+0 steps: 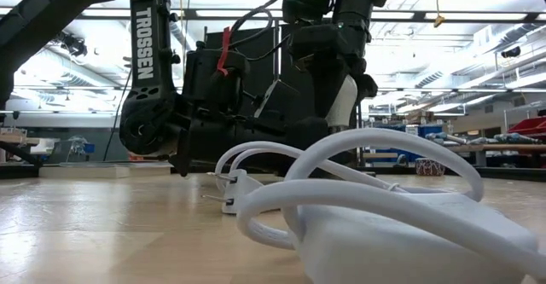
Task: Screw lightbulb
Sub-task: Insert the lightbulb into the desk lamp
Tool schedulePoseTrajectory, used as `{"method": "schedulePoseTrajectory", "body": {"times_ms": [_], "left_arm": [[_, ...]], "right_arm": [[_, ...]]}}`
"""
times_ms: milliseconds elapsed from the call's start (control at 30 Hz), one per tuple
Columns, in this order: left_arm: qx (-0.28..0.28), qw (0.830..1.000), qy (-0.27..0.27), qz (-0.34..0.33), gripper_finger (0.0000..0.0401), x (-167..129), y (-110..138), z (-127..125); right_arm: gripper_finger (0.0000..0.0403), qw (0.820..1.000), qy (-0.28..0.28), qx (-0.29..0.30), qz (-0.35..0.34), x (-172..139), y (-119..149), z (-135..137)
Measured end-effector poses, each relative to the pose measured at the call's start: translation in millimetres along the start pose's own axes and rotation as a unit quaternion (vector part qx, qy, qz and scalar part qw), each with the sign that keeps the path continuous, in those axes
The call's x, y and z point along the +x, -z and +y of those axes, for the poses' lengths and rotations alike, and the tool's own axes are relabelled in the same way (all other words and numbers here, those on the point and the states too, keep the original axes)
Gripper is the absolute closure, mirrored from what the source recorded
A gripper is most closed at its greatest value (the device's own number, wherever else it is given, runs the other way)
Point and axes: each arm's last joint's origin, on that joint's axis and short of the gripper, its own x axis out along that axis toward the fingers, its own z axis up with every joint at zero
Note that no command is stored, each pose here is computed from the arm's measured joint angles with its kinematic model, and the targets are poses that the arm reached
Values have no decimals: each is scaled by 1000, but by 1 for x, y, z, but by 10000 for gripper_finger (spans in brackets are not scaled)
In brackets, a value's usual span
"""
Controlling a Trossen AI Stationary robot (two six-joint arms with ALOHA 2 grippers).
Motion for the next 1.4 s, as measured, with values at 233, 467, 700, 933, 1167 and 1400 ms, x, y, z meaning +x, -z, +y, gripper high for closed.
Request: {"method": "schedulePoseTrajectory", "body": {"times_ms": [233,467,700,933,1167,1400], "left_arm": [[1,1000,-25,0,203,0,0,1],[2,999,-39,1,203,0,0,1],[3,997,-83,0,203,0,0,0],[15,993,-117,6,203,7,-4,-6],[14,993,-120,7,203,8,-5,-9],[6,993,-120,6,203,7,-5,-9]], "right_arm": [[132,998,-3,62,0,0,-1,0],[142,992,-3,125,-4,0,-3,-4],[121,976,-8,217,0,-1,-6,-8],[133,963,-10,271,-3,-1,-8,-11],[114,967,-20,254,-9,-1,-13,-16],[53,976,-39,212,-16,-1,-20,-23]]}}
